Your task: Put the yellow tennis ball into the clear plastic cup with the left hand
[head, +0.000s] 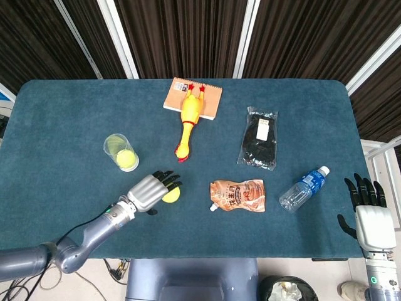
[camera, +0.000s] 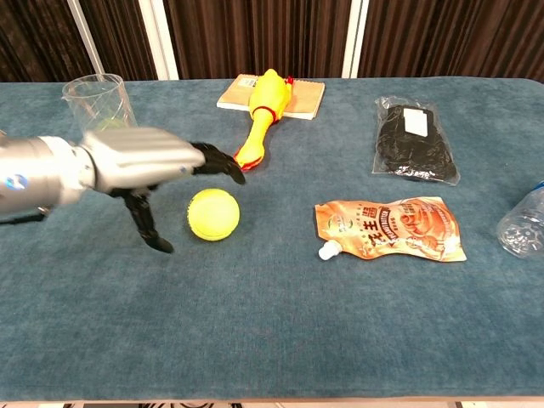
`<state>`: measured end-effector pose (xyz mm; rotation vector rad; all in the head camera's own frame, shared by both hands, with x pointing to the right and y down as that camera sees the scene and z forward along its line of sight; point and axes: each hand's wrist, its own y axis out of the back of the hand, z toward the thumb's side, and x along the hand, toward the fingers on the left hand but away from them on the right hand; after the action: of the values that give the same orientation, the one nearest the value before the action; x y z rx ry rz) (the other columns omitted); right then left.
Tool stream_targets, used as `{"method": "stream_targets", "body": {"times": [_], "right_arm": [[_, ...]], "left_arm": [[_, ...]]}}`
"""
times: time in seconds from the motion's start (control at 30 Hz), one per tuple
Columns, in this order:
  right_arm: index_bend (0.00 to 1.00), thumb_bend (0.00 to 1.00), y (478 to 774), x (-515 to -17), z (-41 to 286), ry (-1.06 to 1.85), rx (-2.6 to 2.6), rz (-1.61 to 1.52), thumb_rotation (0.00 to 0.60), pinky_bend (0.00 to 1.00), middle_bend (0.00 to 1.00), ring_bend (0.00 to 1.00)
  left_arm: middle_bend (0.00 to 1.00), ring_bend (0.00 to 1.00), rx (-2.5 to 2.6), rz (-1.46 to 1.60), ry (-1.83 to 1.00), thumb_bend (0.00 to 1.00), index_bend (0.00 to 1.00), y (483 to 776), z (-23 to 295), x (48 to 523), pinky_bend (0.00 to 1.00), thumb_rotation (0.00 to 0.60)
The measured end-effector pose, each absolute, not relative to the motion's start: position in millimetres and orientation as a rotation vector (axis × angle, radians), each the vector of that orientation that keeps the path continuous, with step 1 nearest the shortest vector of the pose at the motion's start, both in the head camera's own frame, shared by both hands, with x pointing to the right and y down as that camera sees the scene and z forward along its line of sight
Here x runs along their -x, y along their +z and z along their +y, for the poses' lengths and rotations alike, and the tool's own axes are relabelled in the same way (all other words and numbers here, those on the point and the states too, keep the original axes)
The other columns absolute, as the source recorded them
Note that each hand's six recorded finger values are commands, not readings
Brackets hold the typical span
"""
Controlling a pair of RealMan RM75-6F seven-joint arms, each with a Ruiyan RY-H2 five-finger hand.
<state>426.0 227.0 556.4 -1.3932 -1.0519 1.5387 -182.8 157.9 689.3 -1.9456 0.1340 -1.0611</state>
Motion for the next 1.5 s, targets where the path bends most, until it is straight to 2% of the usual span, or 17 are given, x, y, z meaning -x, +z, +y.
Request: {"method": "stream_targets", "body": {"times": [0.1,0.23,0.53,0.63,0.77,0.97,1.23,1.5], "right_arm": [[0.11,0.35,555,-428,226,1.540,1.391,-1.058,0.600,0.00,0.00,0.01],[0.11,0.35,554,-429,226,1.541,1.390,-1.066,0.600,0.00,0.00,0.01],[0.11,0.35,556,-429,227,1.548,1.395,-1.061,0.600,0.00,0.00,0.01],[0.11,0.35,556,-428,227,1.551,1.397,-1.057,0.600,0.00,0.00,0.01],[0.11,0.35,558,-428,227,1.555,1.402,-1.051,0.600,0.00,0.00,0.01],[0.11,0.35,559,-428,227,1.559,1.403,-1.052,0.600,0.00,0.00,0.01],[0.11,0.35,560,-427,228,1.564,1.406,-1.046,0.600,0.00,0.00,0.01],[0.11,0.35,564,-424,229,1.570,1.414,-1.026,0.600,0.00,0.00,0.01]], "left_arm": [[0.16,0.15,1.920,0.129,-1.049,0.01,0.16,694,161,177,0.31,0.600],[0.27,0.28,1.875,0.136,-1.038,0.11,0.22,697,161,174,0.42,0.600],[0.31,0.30,1.803,0.094,-1.088,0.13,0.26,707,161,184,0.41,0.600],[0.36,0.34,1.775,0.058,-1.098,0.16,0.30,710,163,186,0.48,0.600],[0.45,0.42,1.752,0.052,-1.087,0.26,0.38,710,164,184,0.58,0.600],[0.49,0.47,1.727,0.136,-1.059,0.35,0.43,699,153,185,0.62,0.600],[0.48,0.47,1.735,0.288,-1.019,0.35,0.43,675,126,191,0.62,0.600],[0.48,0.47,1.698,0.502,-0.956,0.35,0.43,629,78,204,0.62,0.600]]}}
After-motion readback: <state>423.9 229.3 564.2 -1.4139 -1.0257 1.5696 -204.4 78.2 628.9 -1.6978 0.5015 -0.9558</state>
